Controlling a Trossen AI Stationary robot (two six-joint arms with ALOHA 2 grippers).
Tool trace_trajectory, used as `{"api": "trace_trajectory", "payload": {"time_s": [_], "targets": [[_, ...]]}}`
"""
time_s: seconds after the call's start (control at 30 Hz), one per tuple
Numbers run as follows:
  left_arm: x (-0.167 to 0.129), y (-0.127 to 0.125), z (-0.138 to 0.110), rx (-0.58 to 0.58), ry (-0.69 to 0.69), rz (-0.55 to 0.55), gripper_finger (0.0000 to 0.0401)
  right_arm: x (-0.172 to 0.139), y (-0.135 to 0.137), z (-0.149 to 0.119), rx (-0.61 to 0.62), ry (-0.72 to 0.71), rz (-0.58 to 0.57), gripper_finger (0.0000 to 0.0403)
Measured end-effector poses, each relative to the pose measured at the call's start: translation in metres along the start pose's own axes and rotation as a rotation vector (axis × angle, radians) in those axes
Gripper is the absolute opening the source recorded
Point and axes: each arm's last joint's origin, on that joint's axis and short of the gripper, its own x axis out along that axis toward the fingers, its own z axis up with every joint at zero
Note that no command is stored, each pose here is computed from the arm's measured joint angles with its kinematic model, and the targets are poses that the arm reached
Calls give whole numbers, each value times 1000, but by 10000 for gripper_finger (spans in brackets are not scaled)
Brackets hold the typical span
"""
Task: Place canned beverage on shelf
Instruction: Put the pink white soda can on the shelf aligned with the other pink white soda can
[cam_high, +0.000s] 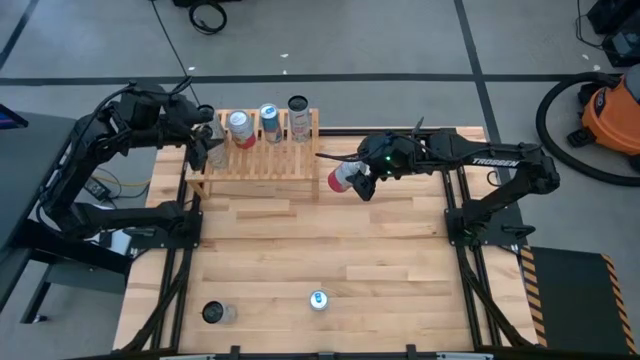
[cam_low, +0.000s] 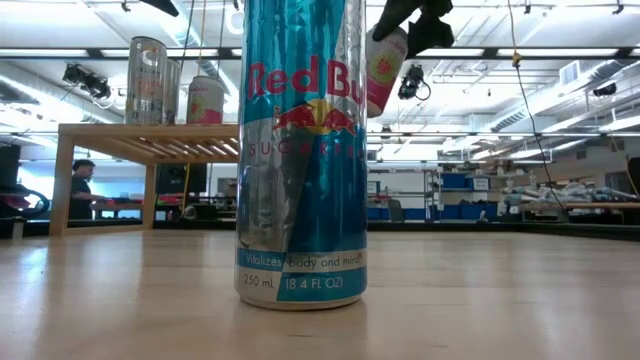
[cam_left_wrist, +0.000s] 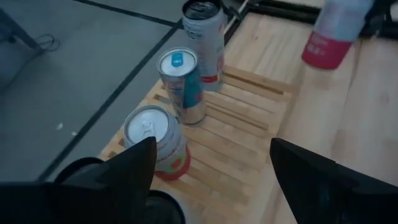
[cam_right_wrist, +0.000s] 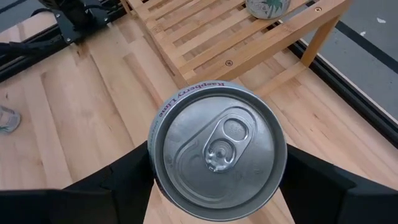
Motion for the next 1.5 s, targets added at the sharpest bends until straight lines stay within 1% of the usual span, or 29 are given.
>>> {"api": "trace_trajectory", "payload": {"time_s": [0.07, 0.17, 0.4, 0.67, 0.73, 0.87, 1.0, 1.07, 1.2, 1.3, 1.4, 1.5], "targets": [[0, 0, 0, -30, -5, -18, 316, 0, 0, 0, -1, 0, 0, 297], [0, -1, 0, -44, -10, -47, 316, 0, 0, 0, -1, 0, 0, 297], [0, -2, -2, -68, 13, -52, 317, 0, 0, 1, -5, -14, 5, 297], [0, -2, -4, -143, 36, -55, 317, 0, 0, 2, -3, -33, -16, 297], [0, -2, -4, -173, 43, -55, 317, 0, 0, 3, -1, -38, -13, 297], [0, -2, -6, -269, 62, -53, 317, 0, 0, 3, -1, -38, -13, 297], [0, -2, -7, -309, 72, -42, 317, 0, 0, 3, -1, -39, -12, 297], [0, -2, -7, -288, 72, -31, 317, 0, 0, 3, 0, -42, -11, 297], [0, -2, -7, -145, 69, -34, 317, 0, 1, 4, -11, -53, -6, 297], [0, -2, -7, -92, 67, -36, 317, -1, 2, 6, -20, -63, 2, 297], [0, -2, -7, -52, 66, -37, 317, -1, 3, 8, -20, -81, 38, 297], [0, -1, -4, 45, 32, -35, 317, -1, 5, 11, -35, -103, 69, 297]]}}
